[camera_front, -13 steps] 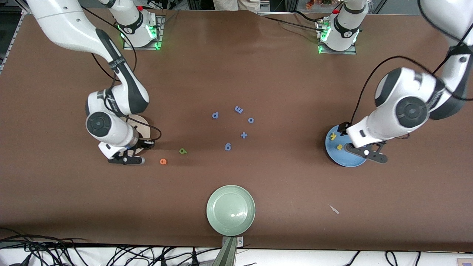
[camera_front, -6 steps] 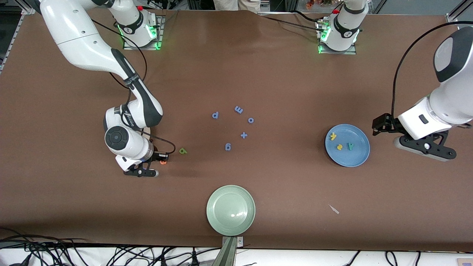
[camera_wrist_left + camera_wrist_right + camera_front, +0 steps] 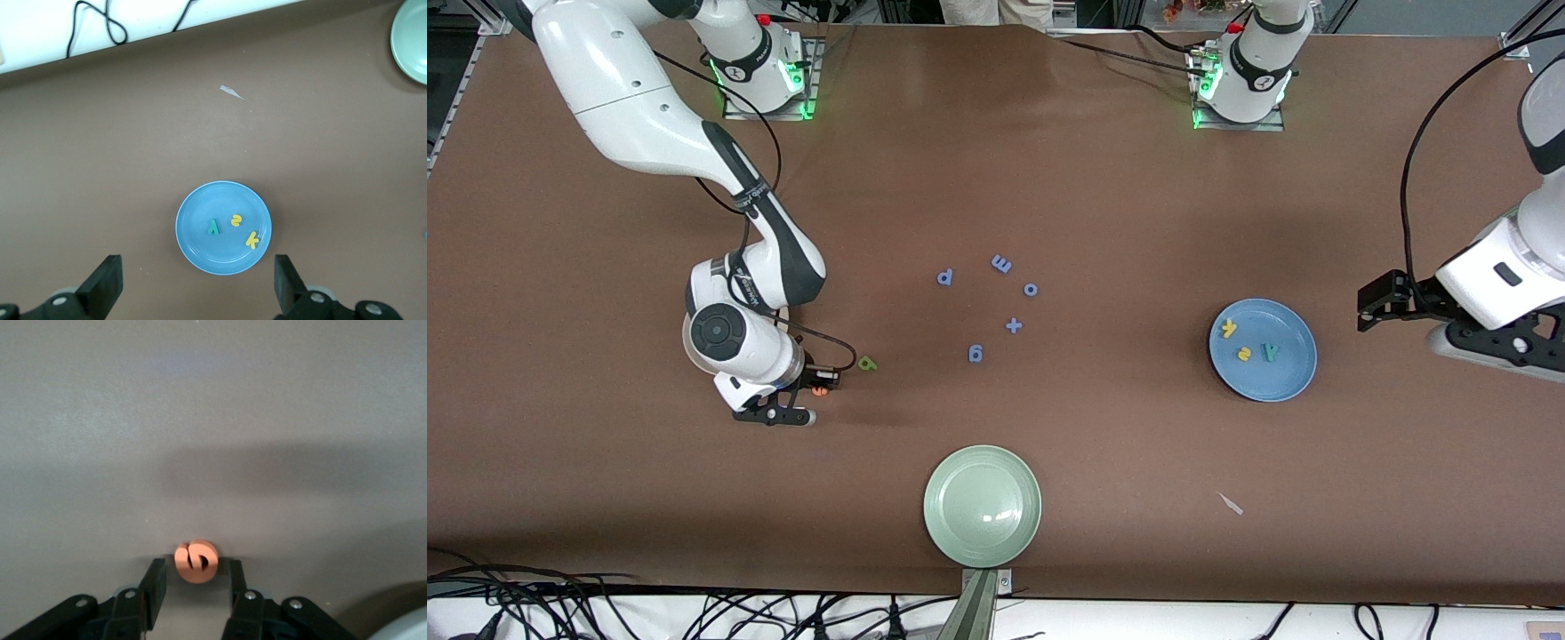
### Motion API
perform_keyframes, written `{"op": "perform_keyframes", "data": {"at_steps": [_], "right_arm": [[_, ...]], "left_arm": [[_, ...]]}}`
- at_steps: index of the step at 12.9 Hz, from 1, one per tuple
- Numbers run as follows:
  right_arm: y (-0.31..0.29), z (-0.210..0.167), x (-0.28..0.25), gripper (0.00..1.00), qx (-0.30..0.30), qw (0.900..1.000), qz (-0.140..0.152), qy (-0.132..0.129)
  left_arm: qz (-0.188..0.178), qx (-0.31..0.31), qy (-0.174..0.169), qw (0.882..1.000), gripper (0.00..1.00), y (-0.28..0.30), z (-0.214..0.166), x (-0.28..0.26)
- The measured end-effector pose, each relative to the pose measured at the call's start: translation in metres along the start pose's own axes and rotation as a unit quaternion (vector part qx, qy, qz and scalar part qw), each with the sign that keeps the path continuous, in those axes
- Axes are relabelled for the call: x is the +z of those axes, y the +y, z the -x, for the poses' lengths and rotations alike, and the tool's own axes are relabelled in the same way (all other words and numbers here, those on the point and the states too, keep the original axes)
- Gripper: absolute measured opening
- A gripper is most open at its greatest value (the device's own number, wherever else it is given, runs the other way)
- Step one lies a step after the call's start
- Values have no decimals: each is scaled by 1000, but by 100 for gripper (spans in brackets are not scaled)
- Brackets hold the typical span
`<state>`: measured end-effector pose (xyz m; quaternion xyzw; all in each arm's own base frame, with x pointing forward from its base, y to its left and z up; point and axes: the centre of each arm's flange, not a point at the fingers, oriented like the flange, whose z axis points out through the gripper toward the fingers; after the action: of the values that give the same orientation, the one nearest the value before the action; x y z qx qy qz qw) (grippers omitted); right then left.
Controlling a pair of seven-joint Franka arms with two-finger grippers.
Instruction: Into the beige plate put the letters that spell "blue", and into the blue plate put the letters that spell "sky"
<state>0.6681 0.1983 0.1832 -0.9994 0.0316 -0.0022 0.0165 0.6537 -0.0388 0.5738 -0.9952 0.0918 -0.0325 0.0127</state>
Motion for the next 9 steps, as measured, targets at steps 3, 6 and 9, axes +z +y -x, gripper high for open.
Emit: {"op": "perform_keyframes", "data": {"at_steps": [3,6,9], "right_arm": [[-1,-1,4,44,0,1000,-3,5],[1,-1,4,41,-4,1000,0,7],[3,-3,3,28,-8,1000,3,9]], "left_arm": [[-3,-42,-14,999,100,2,5,-3],[3,-57,-36,998,100,-2,12,-2],[22,-74,-38,996,100,-16,16,-3]]}}
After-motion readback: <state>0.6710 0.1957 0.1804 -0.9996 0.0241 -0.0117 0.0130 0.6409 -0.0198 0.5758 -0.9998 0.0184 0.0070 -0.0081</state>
